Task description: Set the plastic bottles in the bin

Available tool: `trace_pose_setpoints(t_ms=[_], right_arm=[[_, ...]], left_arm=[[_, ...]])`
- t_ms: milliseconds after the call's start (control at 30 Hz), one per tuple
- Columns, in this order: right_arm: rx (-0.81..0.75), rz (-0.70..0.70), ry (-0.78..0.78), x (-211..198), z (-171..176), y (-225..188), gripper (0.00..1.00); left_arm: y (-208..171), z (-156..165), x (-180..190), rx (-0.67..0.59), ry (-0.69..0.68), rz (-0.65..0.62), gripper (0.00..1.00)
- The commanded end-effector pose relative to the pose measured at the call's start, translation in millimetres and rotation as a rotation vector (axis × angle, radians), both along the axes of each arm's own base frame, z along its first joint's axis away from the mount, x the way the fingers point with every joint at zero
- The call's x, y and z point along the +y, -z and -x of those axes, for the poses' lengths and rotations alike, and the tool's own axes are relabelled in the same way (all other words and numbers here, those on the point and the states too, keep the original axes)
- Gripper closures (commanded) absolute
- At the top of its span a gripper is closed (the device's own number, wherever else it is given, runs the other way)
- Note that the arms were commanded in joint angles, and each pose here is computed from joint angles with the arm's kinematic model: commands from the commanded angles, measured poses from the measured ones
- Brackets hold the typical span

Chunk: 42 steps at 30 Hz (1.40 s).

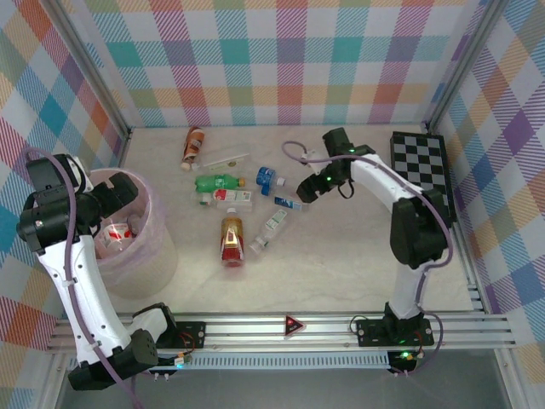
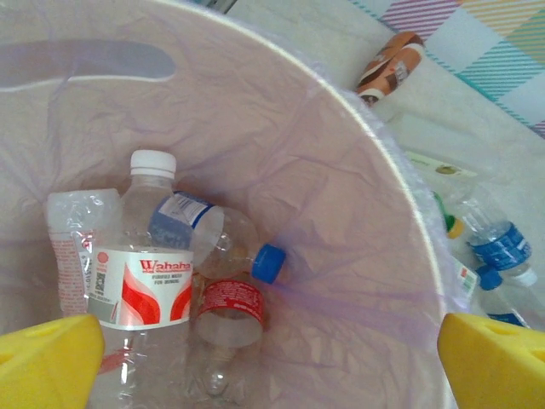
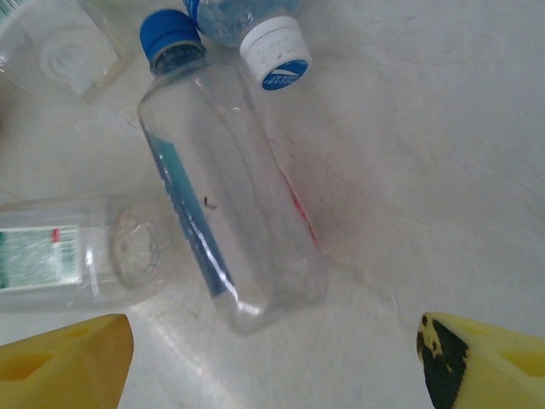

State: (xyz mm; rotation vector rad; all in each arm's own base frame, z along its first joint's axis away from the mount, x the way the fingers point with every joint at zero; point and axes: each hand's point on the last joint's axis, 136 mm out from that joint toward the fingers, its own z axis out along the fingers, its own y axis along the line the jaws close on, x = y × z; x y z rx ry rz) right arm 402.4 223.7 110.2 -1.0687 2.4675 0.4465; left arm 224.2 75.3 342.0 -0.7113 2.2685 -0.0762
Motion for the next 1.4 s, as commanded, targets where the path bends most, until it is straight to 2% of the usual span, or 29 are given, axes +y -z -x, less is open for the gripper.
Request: trace_pose_setpoints(t_ms=[0, 233, 467, 533, 633, 833, 1000, 1167, 1367], right_arm=[[-0.046, 0.049, -0.105, 13, -6, 6, 0.15], [0.018, 0.073, -0.15, 29, -4, 35, 0.15], [0.062, 0.113, -0.138, 29, -7, 60, 0.16], [0.068, 0.118, -0.134, 28, -7, 65, 0.17], [0.066, 0.128, -0.126, 26, -8, 68, 0.25], [0.035, 0.123, -0.115, 21, -6, 59, 0.34], [0.02, 0.117, -0.107, 15, -2, 49, 0.38], [0.012, 0.102, -0.098, 6, 8, 32, 0.41], [0.047, 0.043, 0.092, -23, 14, 6, 0.44]], left_arm=[[-10, 13, -14, -0.009, 0.04, 0.028, 0.0], [-37, 12, -44, -0.131, 0.136, 0.119, 0.0], [-44, 12, -46, -0.151, 0.15, 0.121, 0.0], [-45, 12, -47, -0.156, 0.153, 0.122, 0.0], [-47, 12, -50, -0.166, 0.161, 0.13, 0.0], [-52, 9, -56, -0.2, 0.184, 0.16, 0.01], [-63, -1, -82, -0.294, 0.274, 0.3, 0.04], [-67, 1, -90, -0.303, 0.285, 0.279, 0.04], [-67, -16, -122, -0.319, 0.399, 0.34, 0.06]])
